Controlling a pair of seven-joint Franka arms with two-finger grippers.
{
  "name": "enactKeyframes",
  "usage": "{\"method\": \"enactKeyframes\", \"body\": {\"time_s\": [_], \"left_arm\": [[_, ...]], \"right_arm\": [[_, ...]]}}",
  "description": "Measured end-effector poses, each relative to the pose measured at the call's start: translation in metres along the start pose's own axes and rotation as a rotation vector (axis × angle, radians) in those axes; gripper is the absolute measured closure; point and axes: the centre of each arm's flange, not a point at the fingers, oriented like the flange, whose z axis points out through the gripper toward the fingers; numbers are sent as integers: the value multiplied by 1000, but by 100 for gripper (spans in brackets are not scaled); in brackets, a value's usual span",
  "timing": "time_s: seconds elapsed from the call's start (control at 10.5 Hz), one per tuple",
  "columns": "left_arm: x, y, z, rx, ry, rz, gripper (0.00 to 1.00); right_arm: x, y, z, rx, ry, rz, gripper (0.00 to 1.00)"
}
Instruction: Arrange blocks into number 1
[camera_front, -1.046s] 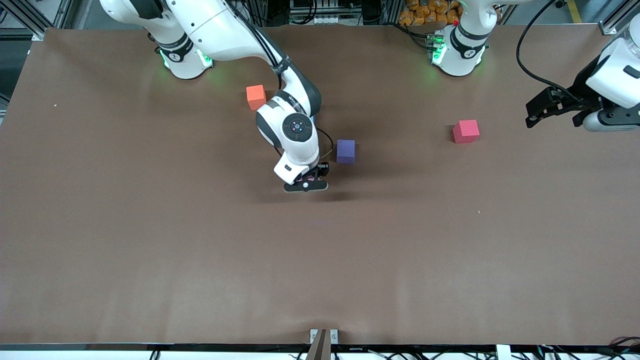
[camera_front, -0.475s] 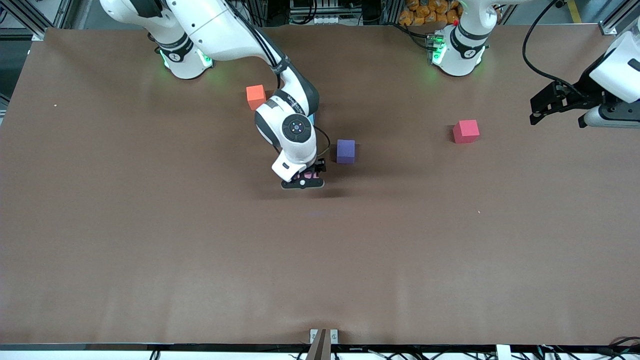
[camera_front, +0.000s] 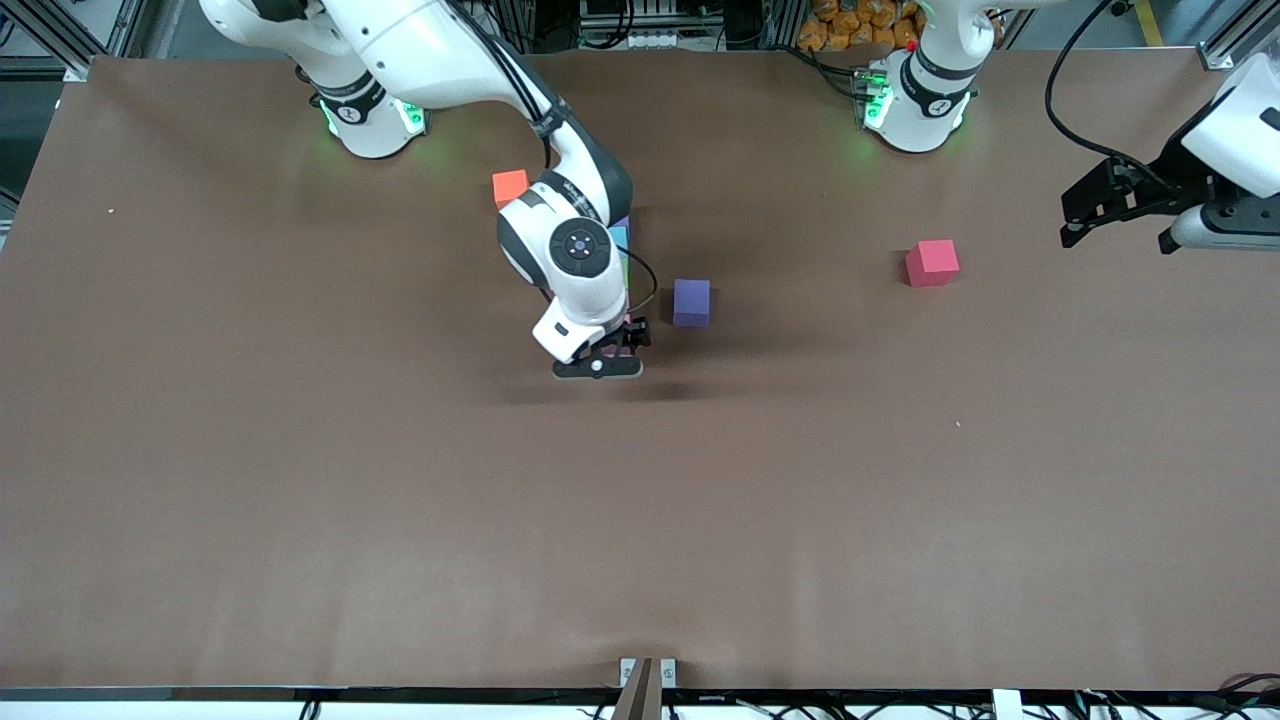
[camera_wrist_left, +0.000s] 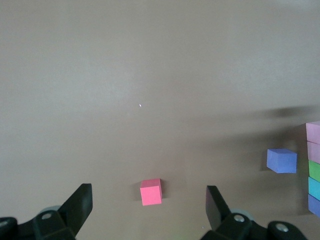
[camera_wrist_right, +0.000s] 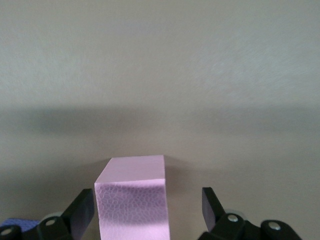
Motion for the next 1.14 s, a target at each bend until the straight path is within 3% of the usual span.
{"method": "enactKeyframes", "body": {"time_s": [0.29,0.48,0.67,0.86,1.14], "left_arm": [[0,2,0,0,0,3,0],[0,3,-1,0,0,6,0],[0,5,-1,-1,0,9,0],[0,4,-1,0,0,8,0],[0,5,-1,0,0,8,0]], "right_arm": [[41,58,-93,35,41,100,0],[70,135,-181,61,82,158,0],[81,228,-259,60,103,128,0],[87,337,-301,38,90,78,0],[91,410,-322,22,89,58,0]]}}
